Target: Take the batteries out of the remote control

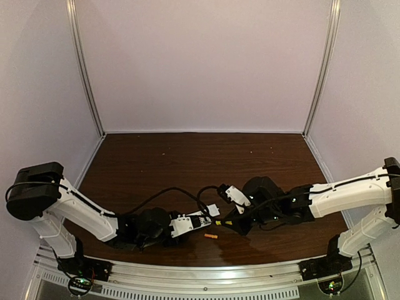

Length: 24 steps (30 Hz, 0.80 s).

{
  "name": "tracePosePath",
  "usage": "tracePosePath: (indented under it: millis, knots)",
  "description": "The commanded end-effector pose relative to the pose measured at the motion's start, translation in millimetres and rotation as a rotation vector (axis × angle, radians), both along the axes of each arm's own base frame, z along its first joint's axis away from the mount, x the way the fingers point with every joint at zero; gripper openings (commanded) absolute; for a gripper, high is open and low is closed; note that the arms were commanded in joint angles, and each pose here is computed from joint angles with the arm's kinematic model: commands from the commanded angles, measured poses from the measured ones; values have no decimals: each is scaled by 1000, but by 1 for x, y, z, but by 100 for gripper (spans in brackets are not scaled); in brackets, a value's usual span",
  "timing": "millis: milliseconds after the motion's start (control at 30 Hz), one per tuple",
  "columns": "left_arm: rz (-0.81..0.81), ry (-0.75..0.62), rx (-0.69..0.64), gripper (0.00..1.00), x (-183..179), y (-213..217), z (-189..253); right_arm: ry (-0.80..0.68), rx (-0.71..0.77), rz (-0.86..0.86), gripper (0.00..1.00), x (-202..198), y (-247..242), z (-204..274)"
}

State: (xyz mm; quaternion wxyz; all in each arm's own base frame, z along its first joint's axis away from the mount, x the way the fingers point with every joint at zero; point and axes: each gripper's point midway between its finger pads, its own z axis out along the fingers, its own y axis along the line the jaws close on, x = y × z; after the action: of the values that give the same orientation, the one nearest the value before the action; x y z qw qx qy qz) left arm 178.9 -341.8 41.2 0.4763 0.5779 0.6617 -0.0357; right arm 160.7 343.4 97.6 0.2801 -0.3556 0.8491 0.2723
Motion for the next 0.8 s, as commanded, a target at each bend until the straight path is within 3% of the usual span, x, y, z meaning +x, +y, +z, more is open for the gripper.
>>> tracePosePath:
  millis: [0,400,767]
  knots:
    - [45,-13,-77,0,11,-4,15,-18,35,3,0,5,14,12]
    - [65,-11,-84,0,15,-2,16,-50,73,-38,0,11,13,36]
    - [79,-13,-90,0,17,0,17,-137,141,-228,0,25,-29,63]
